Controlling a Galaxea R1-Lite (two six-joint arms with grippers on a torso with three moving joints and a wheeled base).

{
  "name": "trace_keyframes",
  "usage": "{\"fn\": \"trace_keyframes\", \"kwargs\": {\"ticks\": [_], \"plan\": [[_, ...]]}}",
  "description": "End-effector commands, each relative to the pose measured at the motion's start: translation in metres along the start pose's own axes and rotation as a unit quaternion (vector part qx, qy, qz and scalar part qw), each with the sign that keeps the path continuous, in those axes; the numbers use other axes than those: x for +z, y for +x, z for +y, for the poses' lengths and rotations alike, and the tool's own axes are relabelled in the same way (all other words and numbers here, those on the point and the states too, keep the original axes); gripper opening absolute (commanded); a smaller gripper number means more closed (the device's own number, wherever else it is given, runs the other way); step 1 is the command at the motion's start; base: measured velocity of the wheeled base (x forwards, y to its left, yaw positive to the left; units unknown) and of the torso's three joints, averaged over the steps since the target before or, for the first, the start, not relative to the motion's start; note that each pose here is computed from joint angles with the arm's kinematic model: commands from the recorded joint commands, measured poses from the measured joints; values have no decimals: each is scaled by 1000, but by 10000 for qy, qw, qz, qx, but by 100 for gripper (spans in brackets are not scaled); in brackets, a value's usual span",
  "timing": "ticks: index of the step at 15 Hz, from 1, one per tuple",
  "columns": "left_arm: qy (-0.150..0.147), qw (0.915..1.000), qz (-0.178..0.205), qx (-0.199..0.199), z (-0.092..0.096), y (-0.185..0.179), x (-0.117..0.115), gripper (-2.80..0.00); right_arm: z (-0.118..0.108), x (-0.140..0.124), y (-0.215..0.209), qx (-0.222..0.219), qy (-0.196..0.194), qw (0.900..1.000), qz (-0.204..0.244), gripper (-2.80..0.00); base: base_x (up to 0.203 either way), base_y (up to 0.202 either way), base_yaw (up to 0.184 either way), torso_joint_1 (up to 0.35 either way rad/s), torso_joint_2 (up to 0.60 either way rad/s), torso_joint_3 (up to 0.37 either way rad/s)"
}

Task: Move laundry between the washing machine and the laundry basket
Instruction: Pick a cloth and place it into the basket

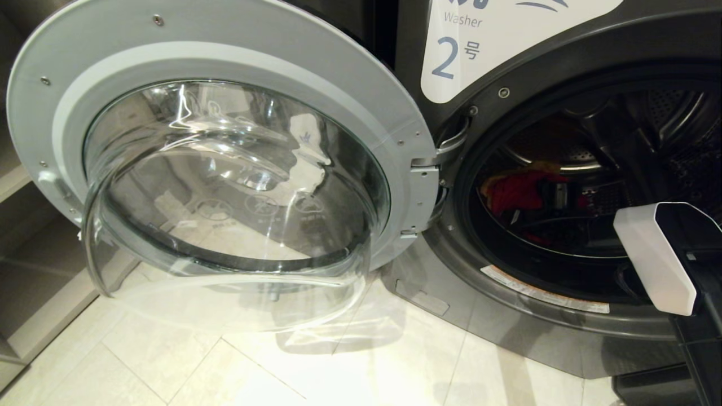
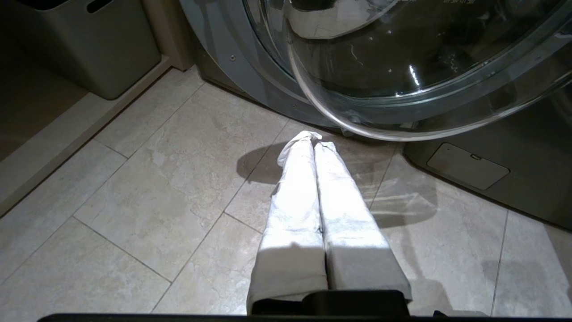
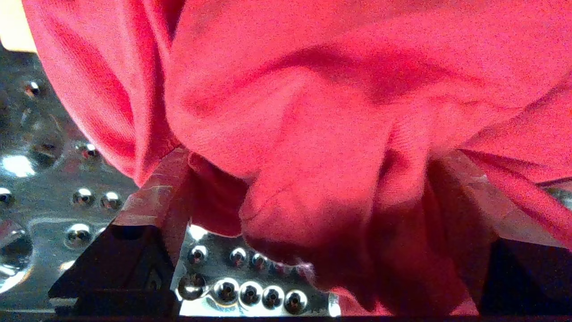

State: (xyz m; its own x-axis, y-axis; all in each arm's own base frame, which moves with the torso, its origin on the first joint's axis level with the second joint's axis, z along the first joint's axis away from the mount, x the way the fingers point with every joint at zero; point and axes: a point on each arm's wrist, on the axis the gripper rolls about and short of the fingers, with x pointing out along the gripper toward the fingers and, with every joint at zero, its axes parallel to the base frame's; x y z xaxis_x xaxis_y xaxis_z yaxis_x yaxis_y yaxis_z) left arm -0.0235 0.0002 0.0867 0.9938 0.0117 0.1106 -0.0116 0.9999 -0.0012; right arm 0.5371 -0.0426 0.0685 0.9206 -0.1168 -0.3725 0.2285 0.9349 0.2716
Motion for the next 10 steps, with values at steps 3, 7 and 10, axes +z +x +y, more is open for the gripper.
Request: {"fn": "trace_keyframes", "kwargs": {"ticks": [3,7,10], "plan": [[0,9998,202,3,0,2,-11,-280,5,-1,0,23,-179,9998,16,0,0,0,0,0,0,0],[2,9998,202,3,0,2,-11,-280,12,1,-2,78,-209,9998,-19,-280,0,0,0,0,0,0],[-5,9998,202,3,0,2,-11,-280,12,6,-6,80,-202,9997,-86,-280,0,0,0,0,0,0]]}}
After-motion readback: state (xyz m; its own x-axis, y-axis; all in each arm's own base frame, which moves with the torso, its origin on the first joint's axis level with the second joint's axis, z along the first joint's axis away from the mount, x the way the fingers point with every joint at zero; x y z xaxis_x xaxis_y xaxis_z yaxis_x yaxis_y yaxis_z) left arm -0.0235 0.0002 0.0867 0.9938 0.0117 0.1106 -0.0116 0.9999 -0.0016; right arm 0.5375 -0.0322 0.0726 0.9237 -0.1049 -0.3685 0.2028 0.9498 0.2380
